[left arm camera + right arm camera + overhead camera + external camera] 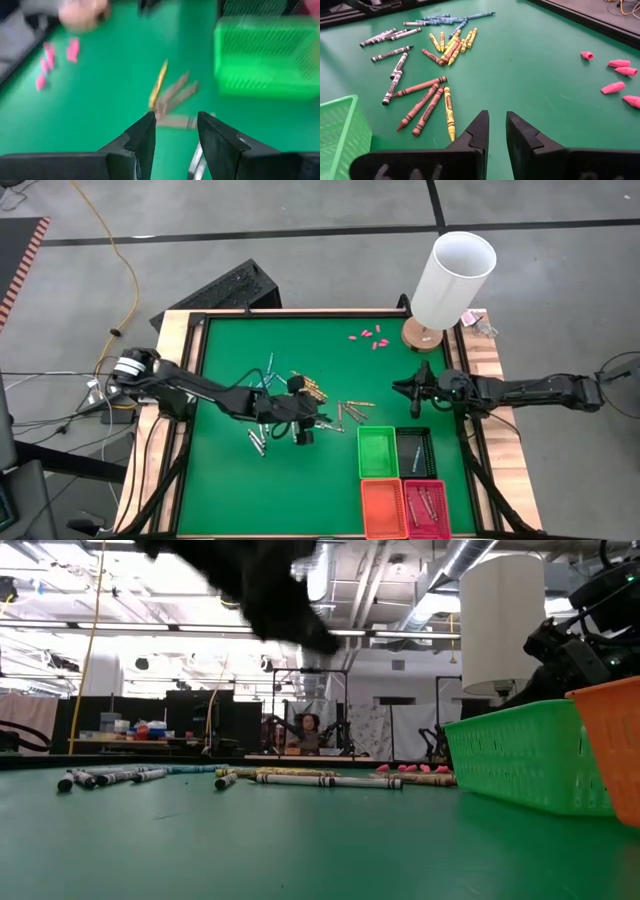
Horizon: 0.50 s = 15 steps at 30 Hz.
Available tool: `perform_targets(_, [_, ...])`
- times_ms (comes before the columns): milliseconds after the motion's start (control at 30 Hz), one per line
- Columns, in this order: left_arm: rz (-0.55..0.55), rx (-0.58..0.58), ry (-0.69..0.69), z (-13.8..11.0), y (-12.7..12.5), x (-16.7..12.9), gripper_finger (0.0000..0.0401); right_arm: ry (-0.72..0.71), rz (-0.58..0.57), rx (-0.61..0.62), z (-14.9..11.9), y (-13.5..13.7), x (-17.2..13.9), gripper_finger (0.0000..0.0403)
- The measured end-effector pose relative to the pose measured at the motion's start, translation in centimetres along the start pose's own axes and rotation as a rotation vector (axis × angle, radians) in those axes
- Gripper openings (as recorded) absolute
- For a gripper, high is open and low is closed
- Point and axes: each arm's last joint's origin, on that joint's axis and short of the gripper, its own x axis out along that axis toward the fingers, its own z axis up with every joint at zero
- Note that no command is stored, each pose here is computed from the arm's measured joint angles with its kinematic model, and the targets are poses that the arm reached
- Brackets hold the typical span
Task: Sort crayons
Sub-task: Put the brown crayon into the red bin
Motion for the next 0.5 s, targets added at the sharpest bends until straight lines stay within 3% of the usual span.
perform_targets(200, [0.145, -0.048, -0.016, -3.8, 0.9, 0.4, 0.0135, -0.002, -0.002, 0.004, 0.0, 0.0, 0.0, 0.0068])
perform_targets(300, [0.171, -0.060, 0.029, -5.5, 1.1, 0.4, 0.0135, -0.002, -0.004, 0.004, 0.0, 0.0, 0.0, 0.0068])
perform_targets(500, [0.175, -0.097, 0.051, -6.7, 1.0, 0.7, 0.0135, -0.004, -0.006, 0.004, 0.0, 0.0, 0.0, 0.0068])
